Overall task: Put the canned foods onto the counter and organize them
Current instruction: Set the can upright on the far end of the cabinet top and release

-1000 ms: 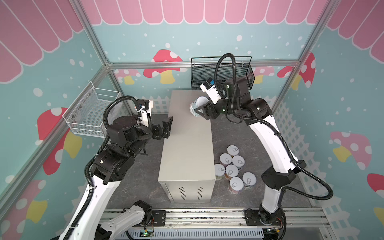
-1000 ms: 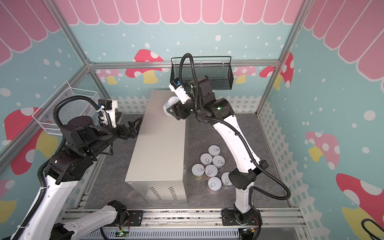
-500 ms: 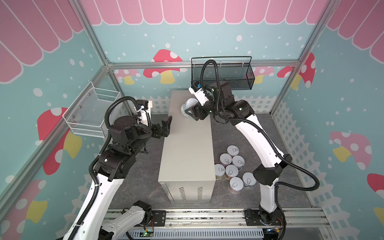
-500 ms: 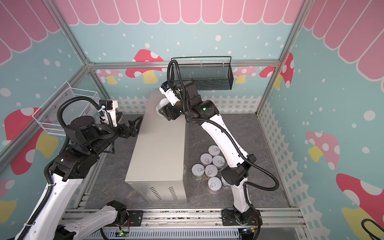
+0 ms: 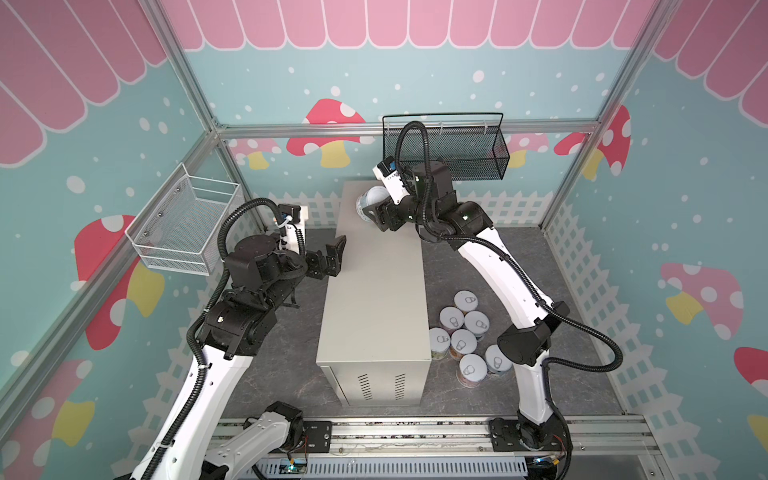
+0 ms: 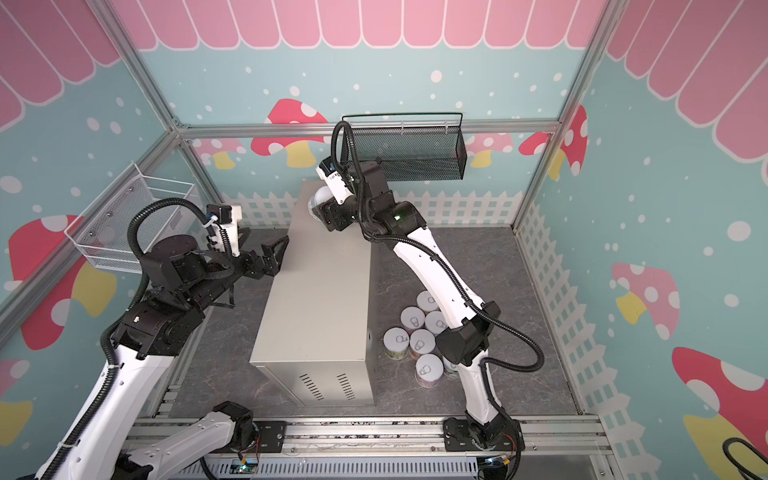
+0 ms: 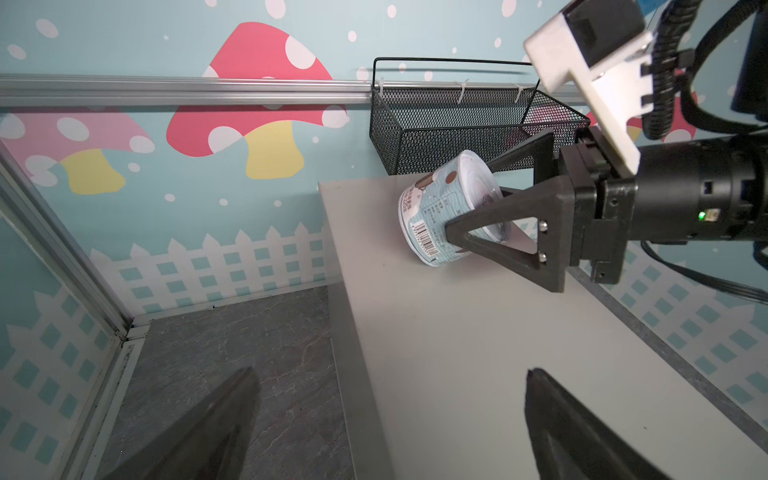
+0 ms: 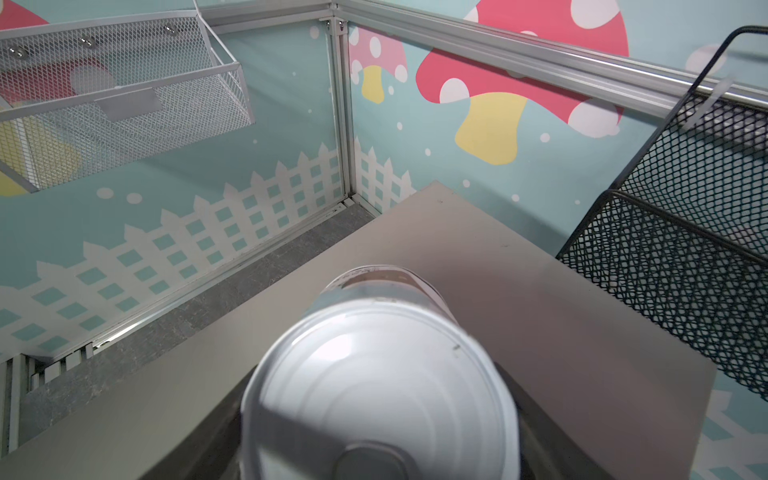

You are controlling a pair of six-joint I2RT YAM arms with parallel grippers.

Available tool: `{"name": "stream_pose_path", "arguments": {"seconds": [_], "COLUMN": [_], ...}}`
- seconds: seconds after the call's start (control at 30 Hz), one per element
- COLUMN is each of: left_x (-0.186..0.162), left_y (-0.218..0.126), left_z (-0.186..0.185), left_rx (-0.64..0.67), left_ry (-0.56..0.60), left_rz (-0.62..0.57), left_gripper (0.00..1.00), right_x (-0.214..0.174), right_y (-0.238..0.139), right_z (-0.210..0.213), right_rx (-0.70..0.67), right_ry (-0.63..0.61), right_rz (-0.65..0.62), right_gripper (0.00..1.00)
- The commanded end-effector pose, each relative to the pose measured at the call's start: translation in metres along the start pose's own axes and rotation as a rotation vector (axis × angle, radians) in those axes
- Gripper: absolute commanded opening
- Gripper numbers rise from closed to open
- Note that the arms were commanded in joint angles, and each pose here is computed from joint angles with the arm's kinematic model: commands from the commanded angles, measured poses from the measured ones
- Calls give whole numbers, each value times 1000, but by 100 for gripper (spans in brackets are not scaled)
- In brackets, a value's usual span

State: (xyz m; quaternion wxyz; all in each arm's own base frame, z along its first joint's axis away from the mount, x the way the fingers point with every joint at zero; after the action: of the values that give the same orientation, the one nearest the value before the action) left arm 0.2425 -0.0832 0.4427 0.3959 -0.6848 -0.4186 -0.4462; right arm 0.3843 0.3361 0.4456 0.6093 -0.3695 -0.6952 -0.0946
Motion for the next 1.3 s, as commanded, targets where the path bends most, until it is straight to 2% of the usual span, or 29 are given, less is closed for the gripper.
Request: {"name": "stream_pose_path", "arguments": {"seconds": [0.0,0.23,0.47,0.63,0.9,1.07,1.27], "left_x": [3,-2,-2,-1,-1,-3,-2], "left_y": [-4,3,11,8,5,8,8], "left_z": [-2,7,16,15,13,14,14], "left_rx": [-43,-67,-105,-155,-171,-169,-170], "left_ry": [24,9,-34,-43,-35,-43,-49], "left_rz": [-40,-45,-41,-38,-40,-34,-39], "left_gripper": [99,99,99,99,99,99,99], "right_x": [-16,-15,-17,-23,-24,-23,-33], "right_y": [20,26,33,44,68,82,99], "right_z": [2,-4,-5,-3,-10,-12,-17], "right_rx": [-10,-48,-48,-31,-95,-105,-149], "right_ry": [3,-25,-43,-27,-8,-21,-8], "right_rz": [51,35,24,16,-67,-131,-126], "right_gripper": [78,82,80,71,65,67,71]}}
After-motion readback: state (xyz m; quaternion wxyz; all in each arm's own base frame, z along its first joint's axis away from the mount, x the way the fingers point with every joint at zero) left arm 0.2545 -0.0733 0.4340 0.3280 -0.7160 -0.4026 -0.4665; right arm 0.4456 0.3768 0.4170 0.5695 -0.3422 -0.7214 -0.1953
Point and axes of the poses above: each gripper's point midway between its finger pads, its own y axis out along the fingers, its own z axis along the line the jaws close on, x = y × z, the point moved 7 cm from there along -y, back along the fingers, and after that the axes turned 12 degrees about -y, right-handed, at the moved point
